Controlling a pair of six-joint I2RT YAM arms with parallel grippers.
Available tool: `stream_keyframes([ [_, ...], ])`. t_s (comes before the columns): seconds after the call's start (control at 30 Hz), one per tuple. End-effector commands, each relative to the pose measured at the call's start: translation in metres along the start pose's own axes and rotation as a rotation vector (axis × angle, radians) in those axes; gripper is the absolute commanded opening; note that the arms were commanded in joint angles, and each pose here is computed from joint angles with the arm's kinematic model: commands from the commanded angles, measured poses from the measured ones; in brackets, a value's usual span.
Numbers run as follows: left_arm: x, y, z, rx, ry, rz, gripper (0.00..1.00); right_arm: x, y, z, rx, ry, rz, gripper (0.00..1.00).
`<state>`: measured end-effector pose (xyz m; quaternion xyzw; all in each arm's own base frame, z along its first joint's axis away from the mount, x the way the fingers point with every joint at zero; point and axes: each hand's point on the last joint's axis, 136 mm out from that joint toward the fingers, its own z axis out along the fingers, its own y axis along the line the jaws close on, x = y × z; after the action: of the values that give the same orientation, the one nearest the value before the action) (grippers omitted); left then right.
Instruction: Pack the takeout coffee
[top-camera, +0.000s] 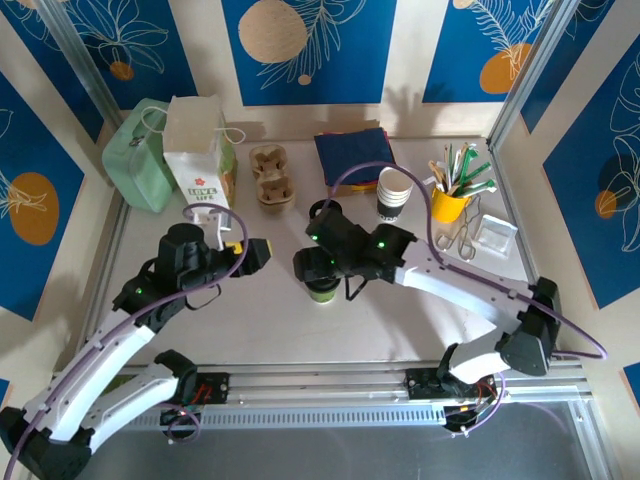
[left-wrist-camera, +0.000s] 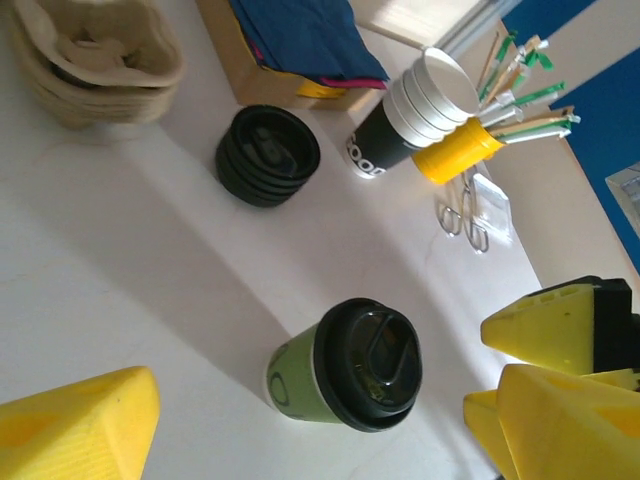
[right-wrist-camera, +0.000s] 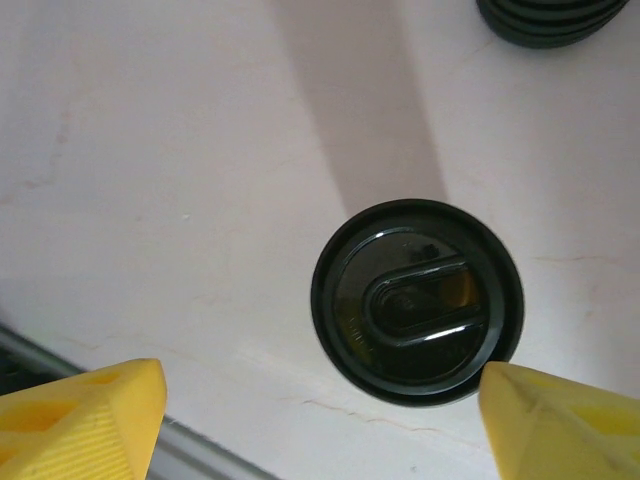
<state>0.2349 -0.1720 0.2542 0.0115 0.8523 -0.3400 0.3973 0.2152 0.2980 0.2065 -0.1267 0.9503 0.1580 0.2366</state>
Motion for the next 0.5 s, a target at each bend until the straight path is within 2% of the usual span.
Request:
stream_keyframes([
  [0.0, 0.002, 0.022, -0.008, -0.094, -0.033, 0.007, 0.9, 0.002, -0.02, 0.0, 0.186, 0.014, -0.094, 0.84],
  [0.47, -0.001, 0.024, -0.015, -0.103, -0.054, 0.024, 0.93, 0.011, -0.015, 0.035, 0.253, 0.143, -0.122, 0.87],
])
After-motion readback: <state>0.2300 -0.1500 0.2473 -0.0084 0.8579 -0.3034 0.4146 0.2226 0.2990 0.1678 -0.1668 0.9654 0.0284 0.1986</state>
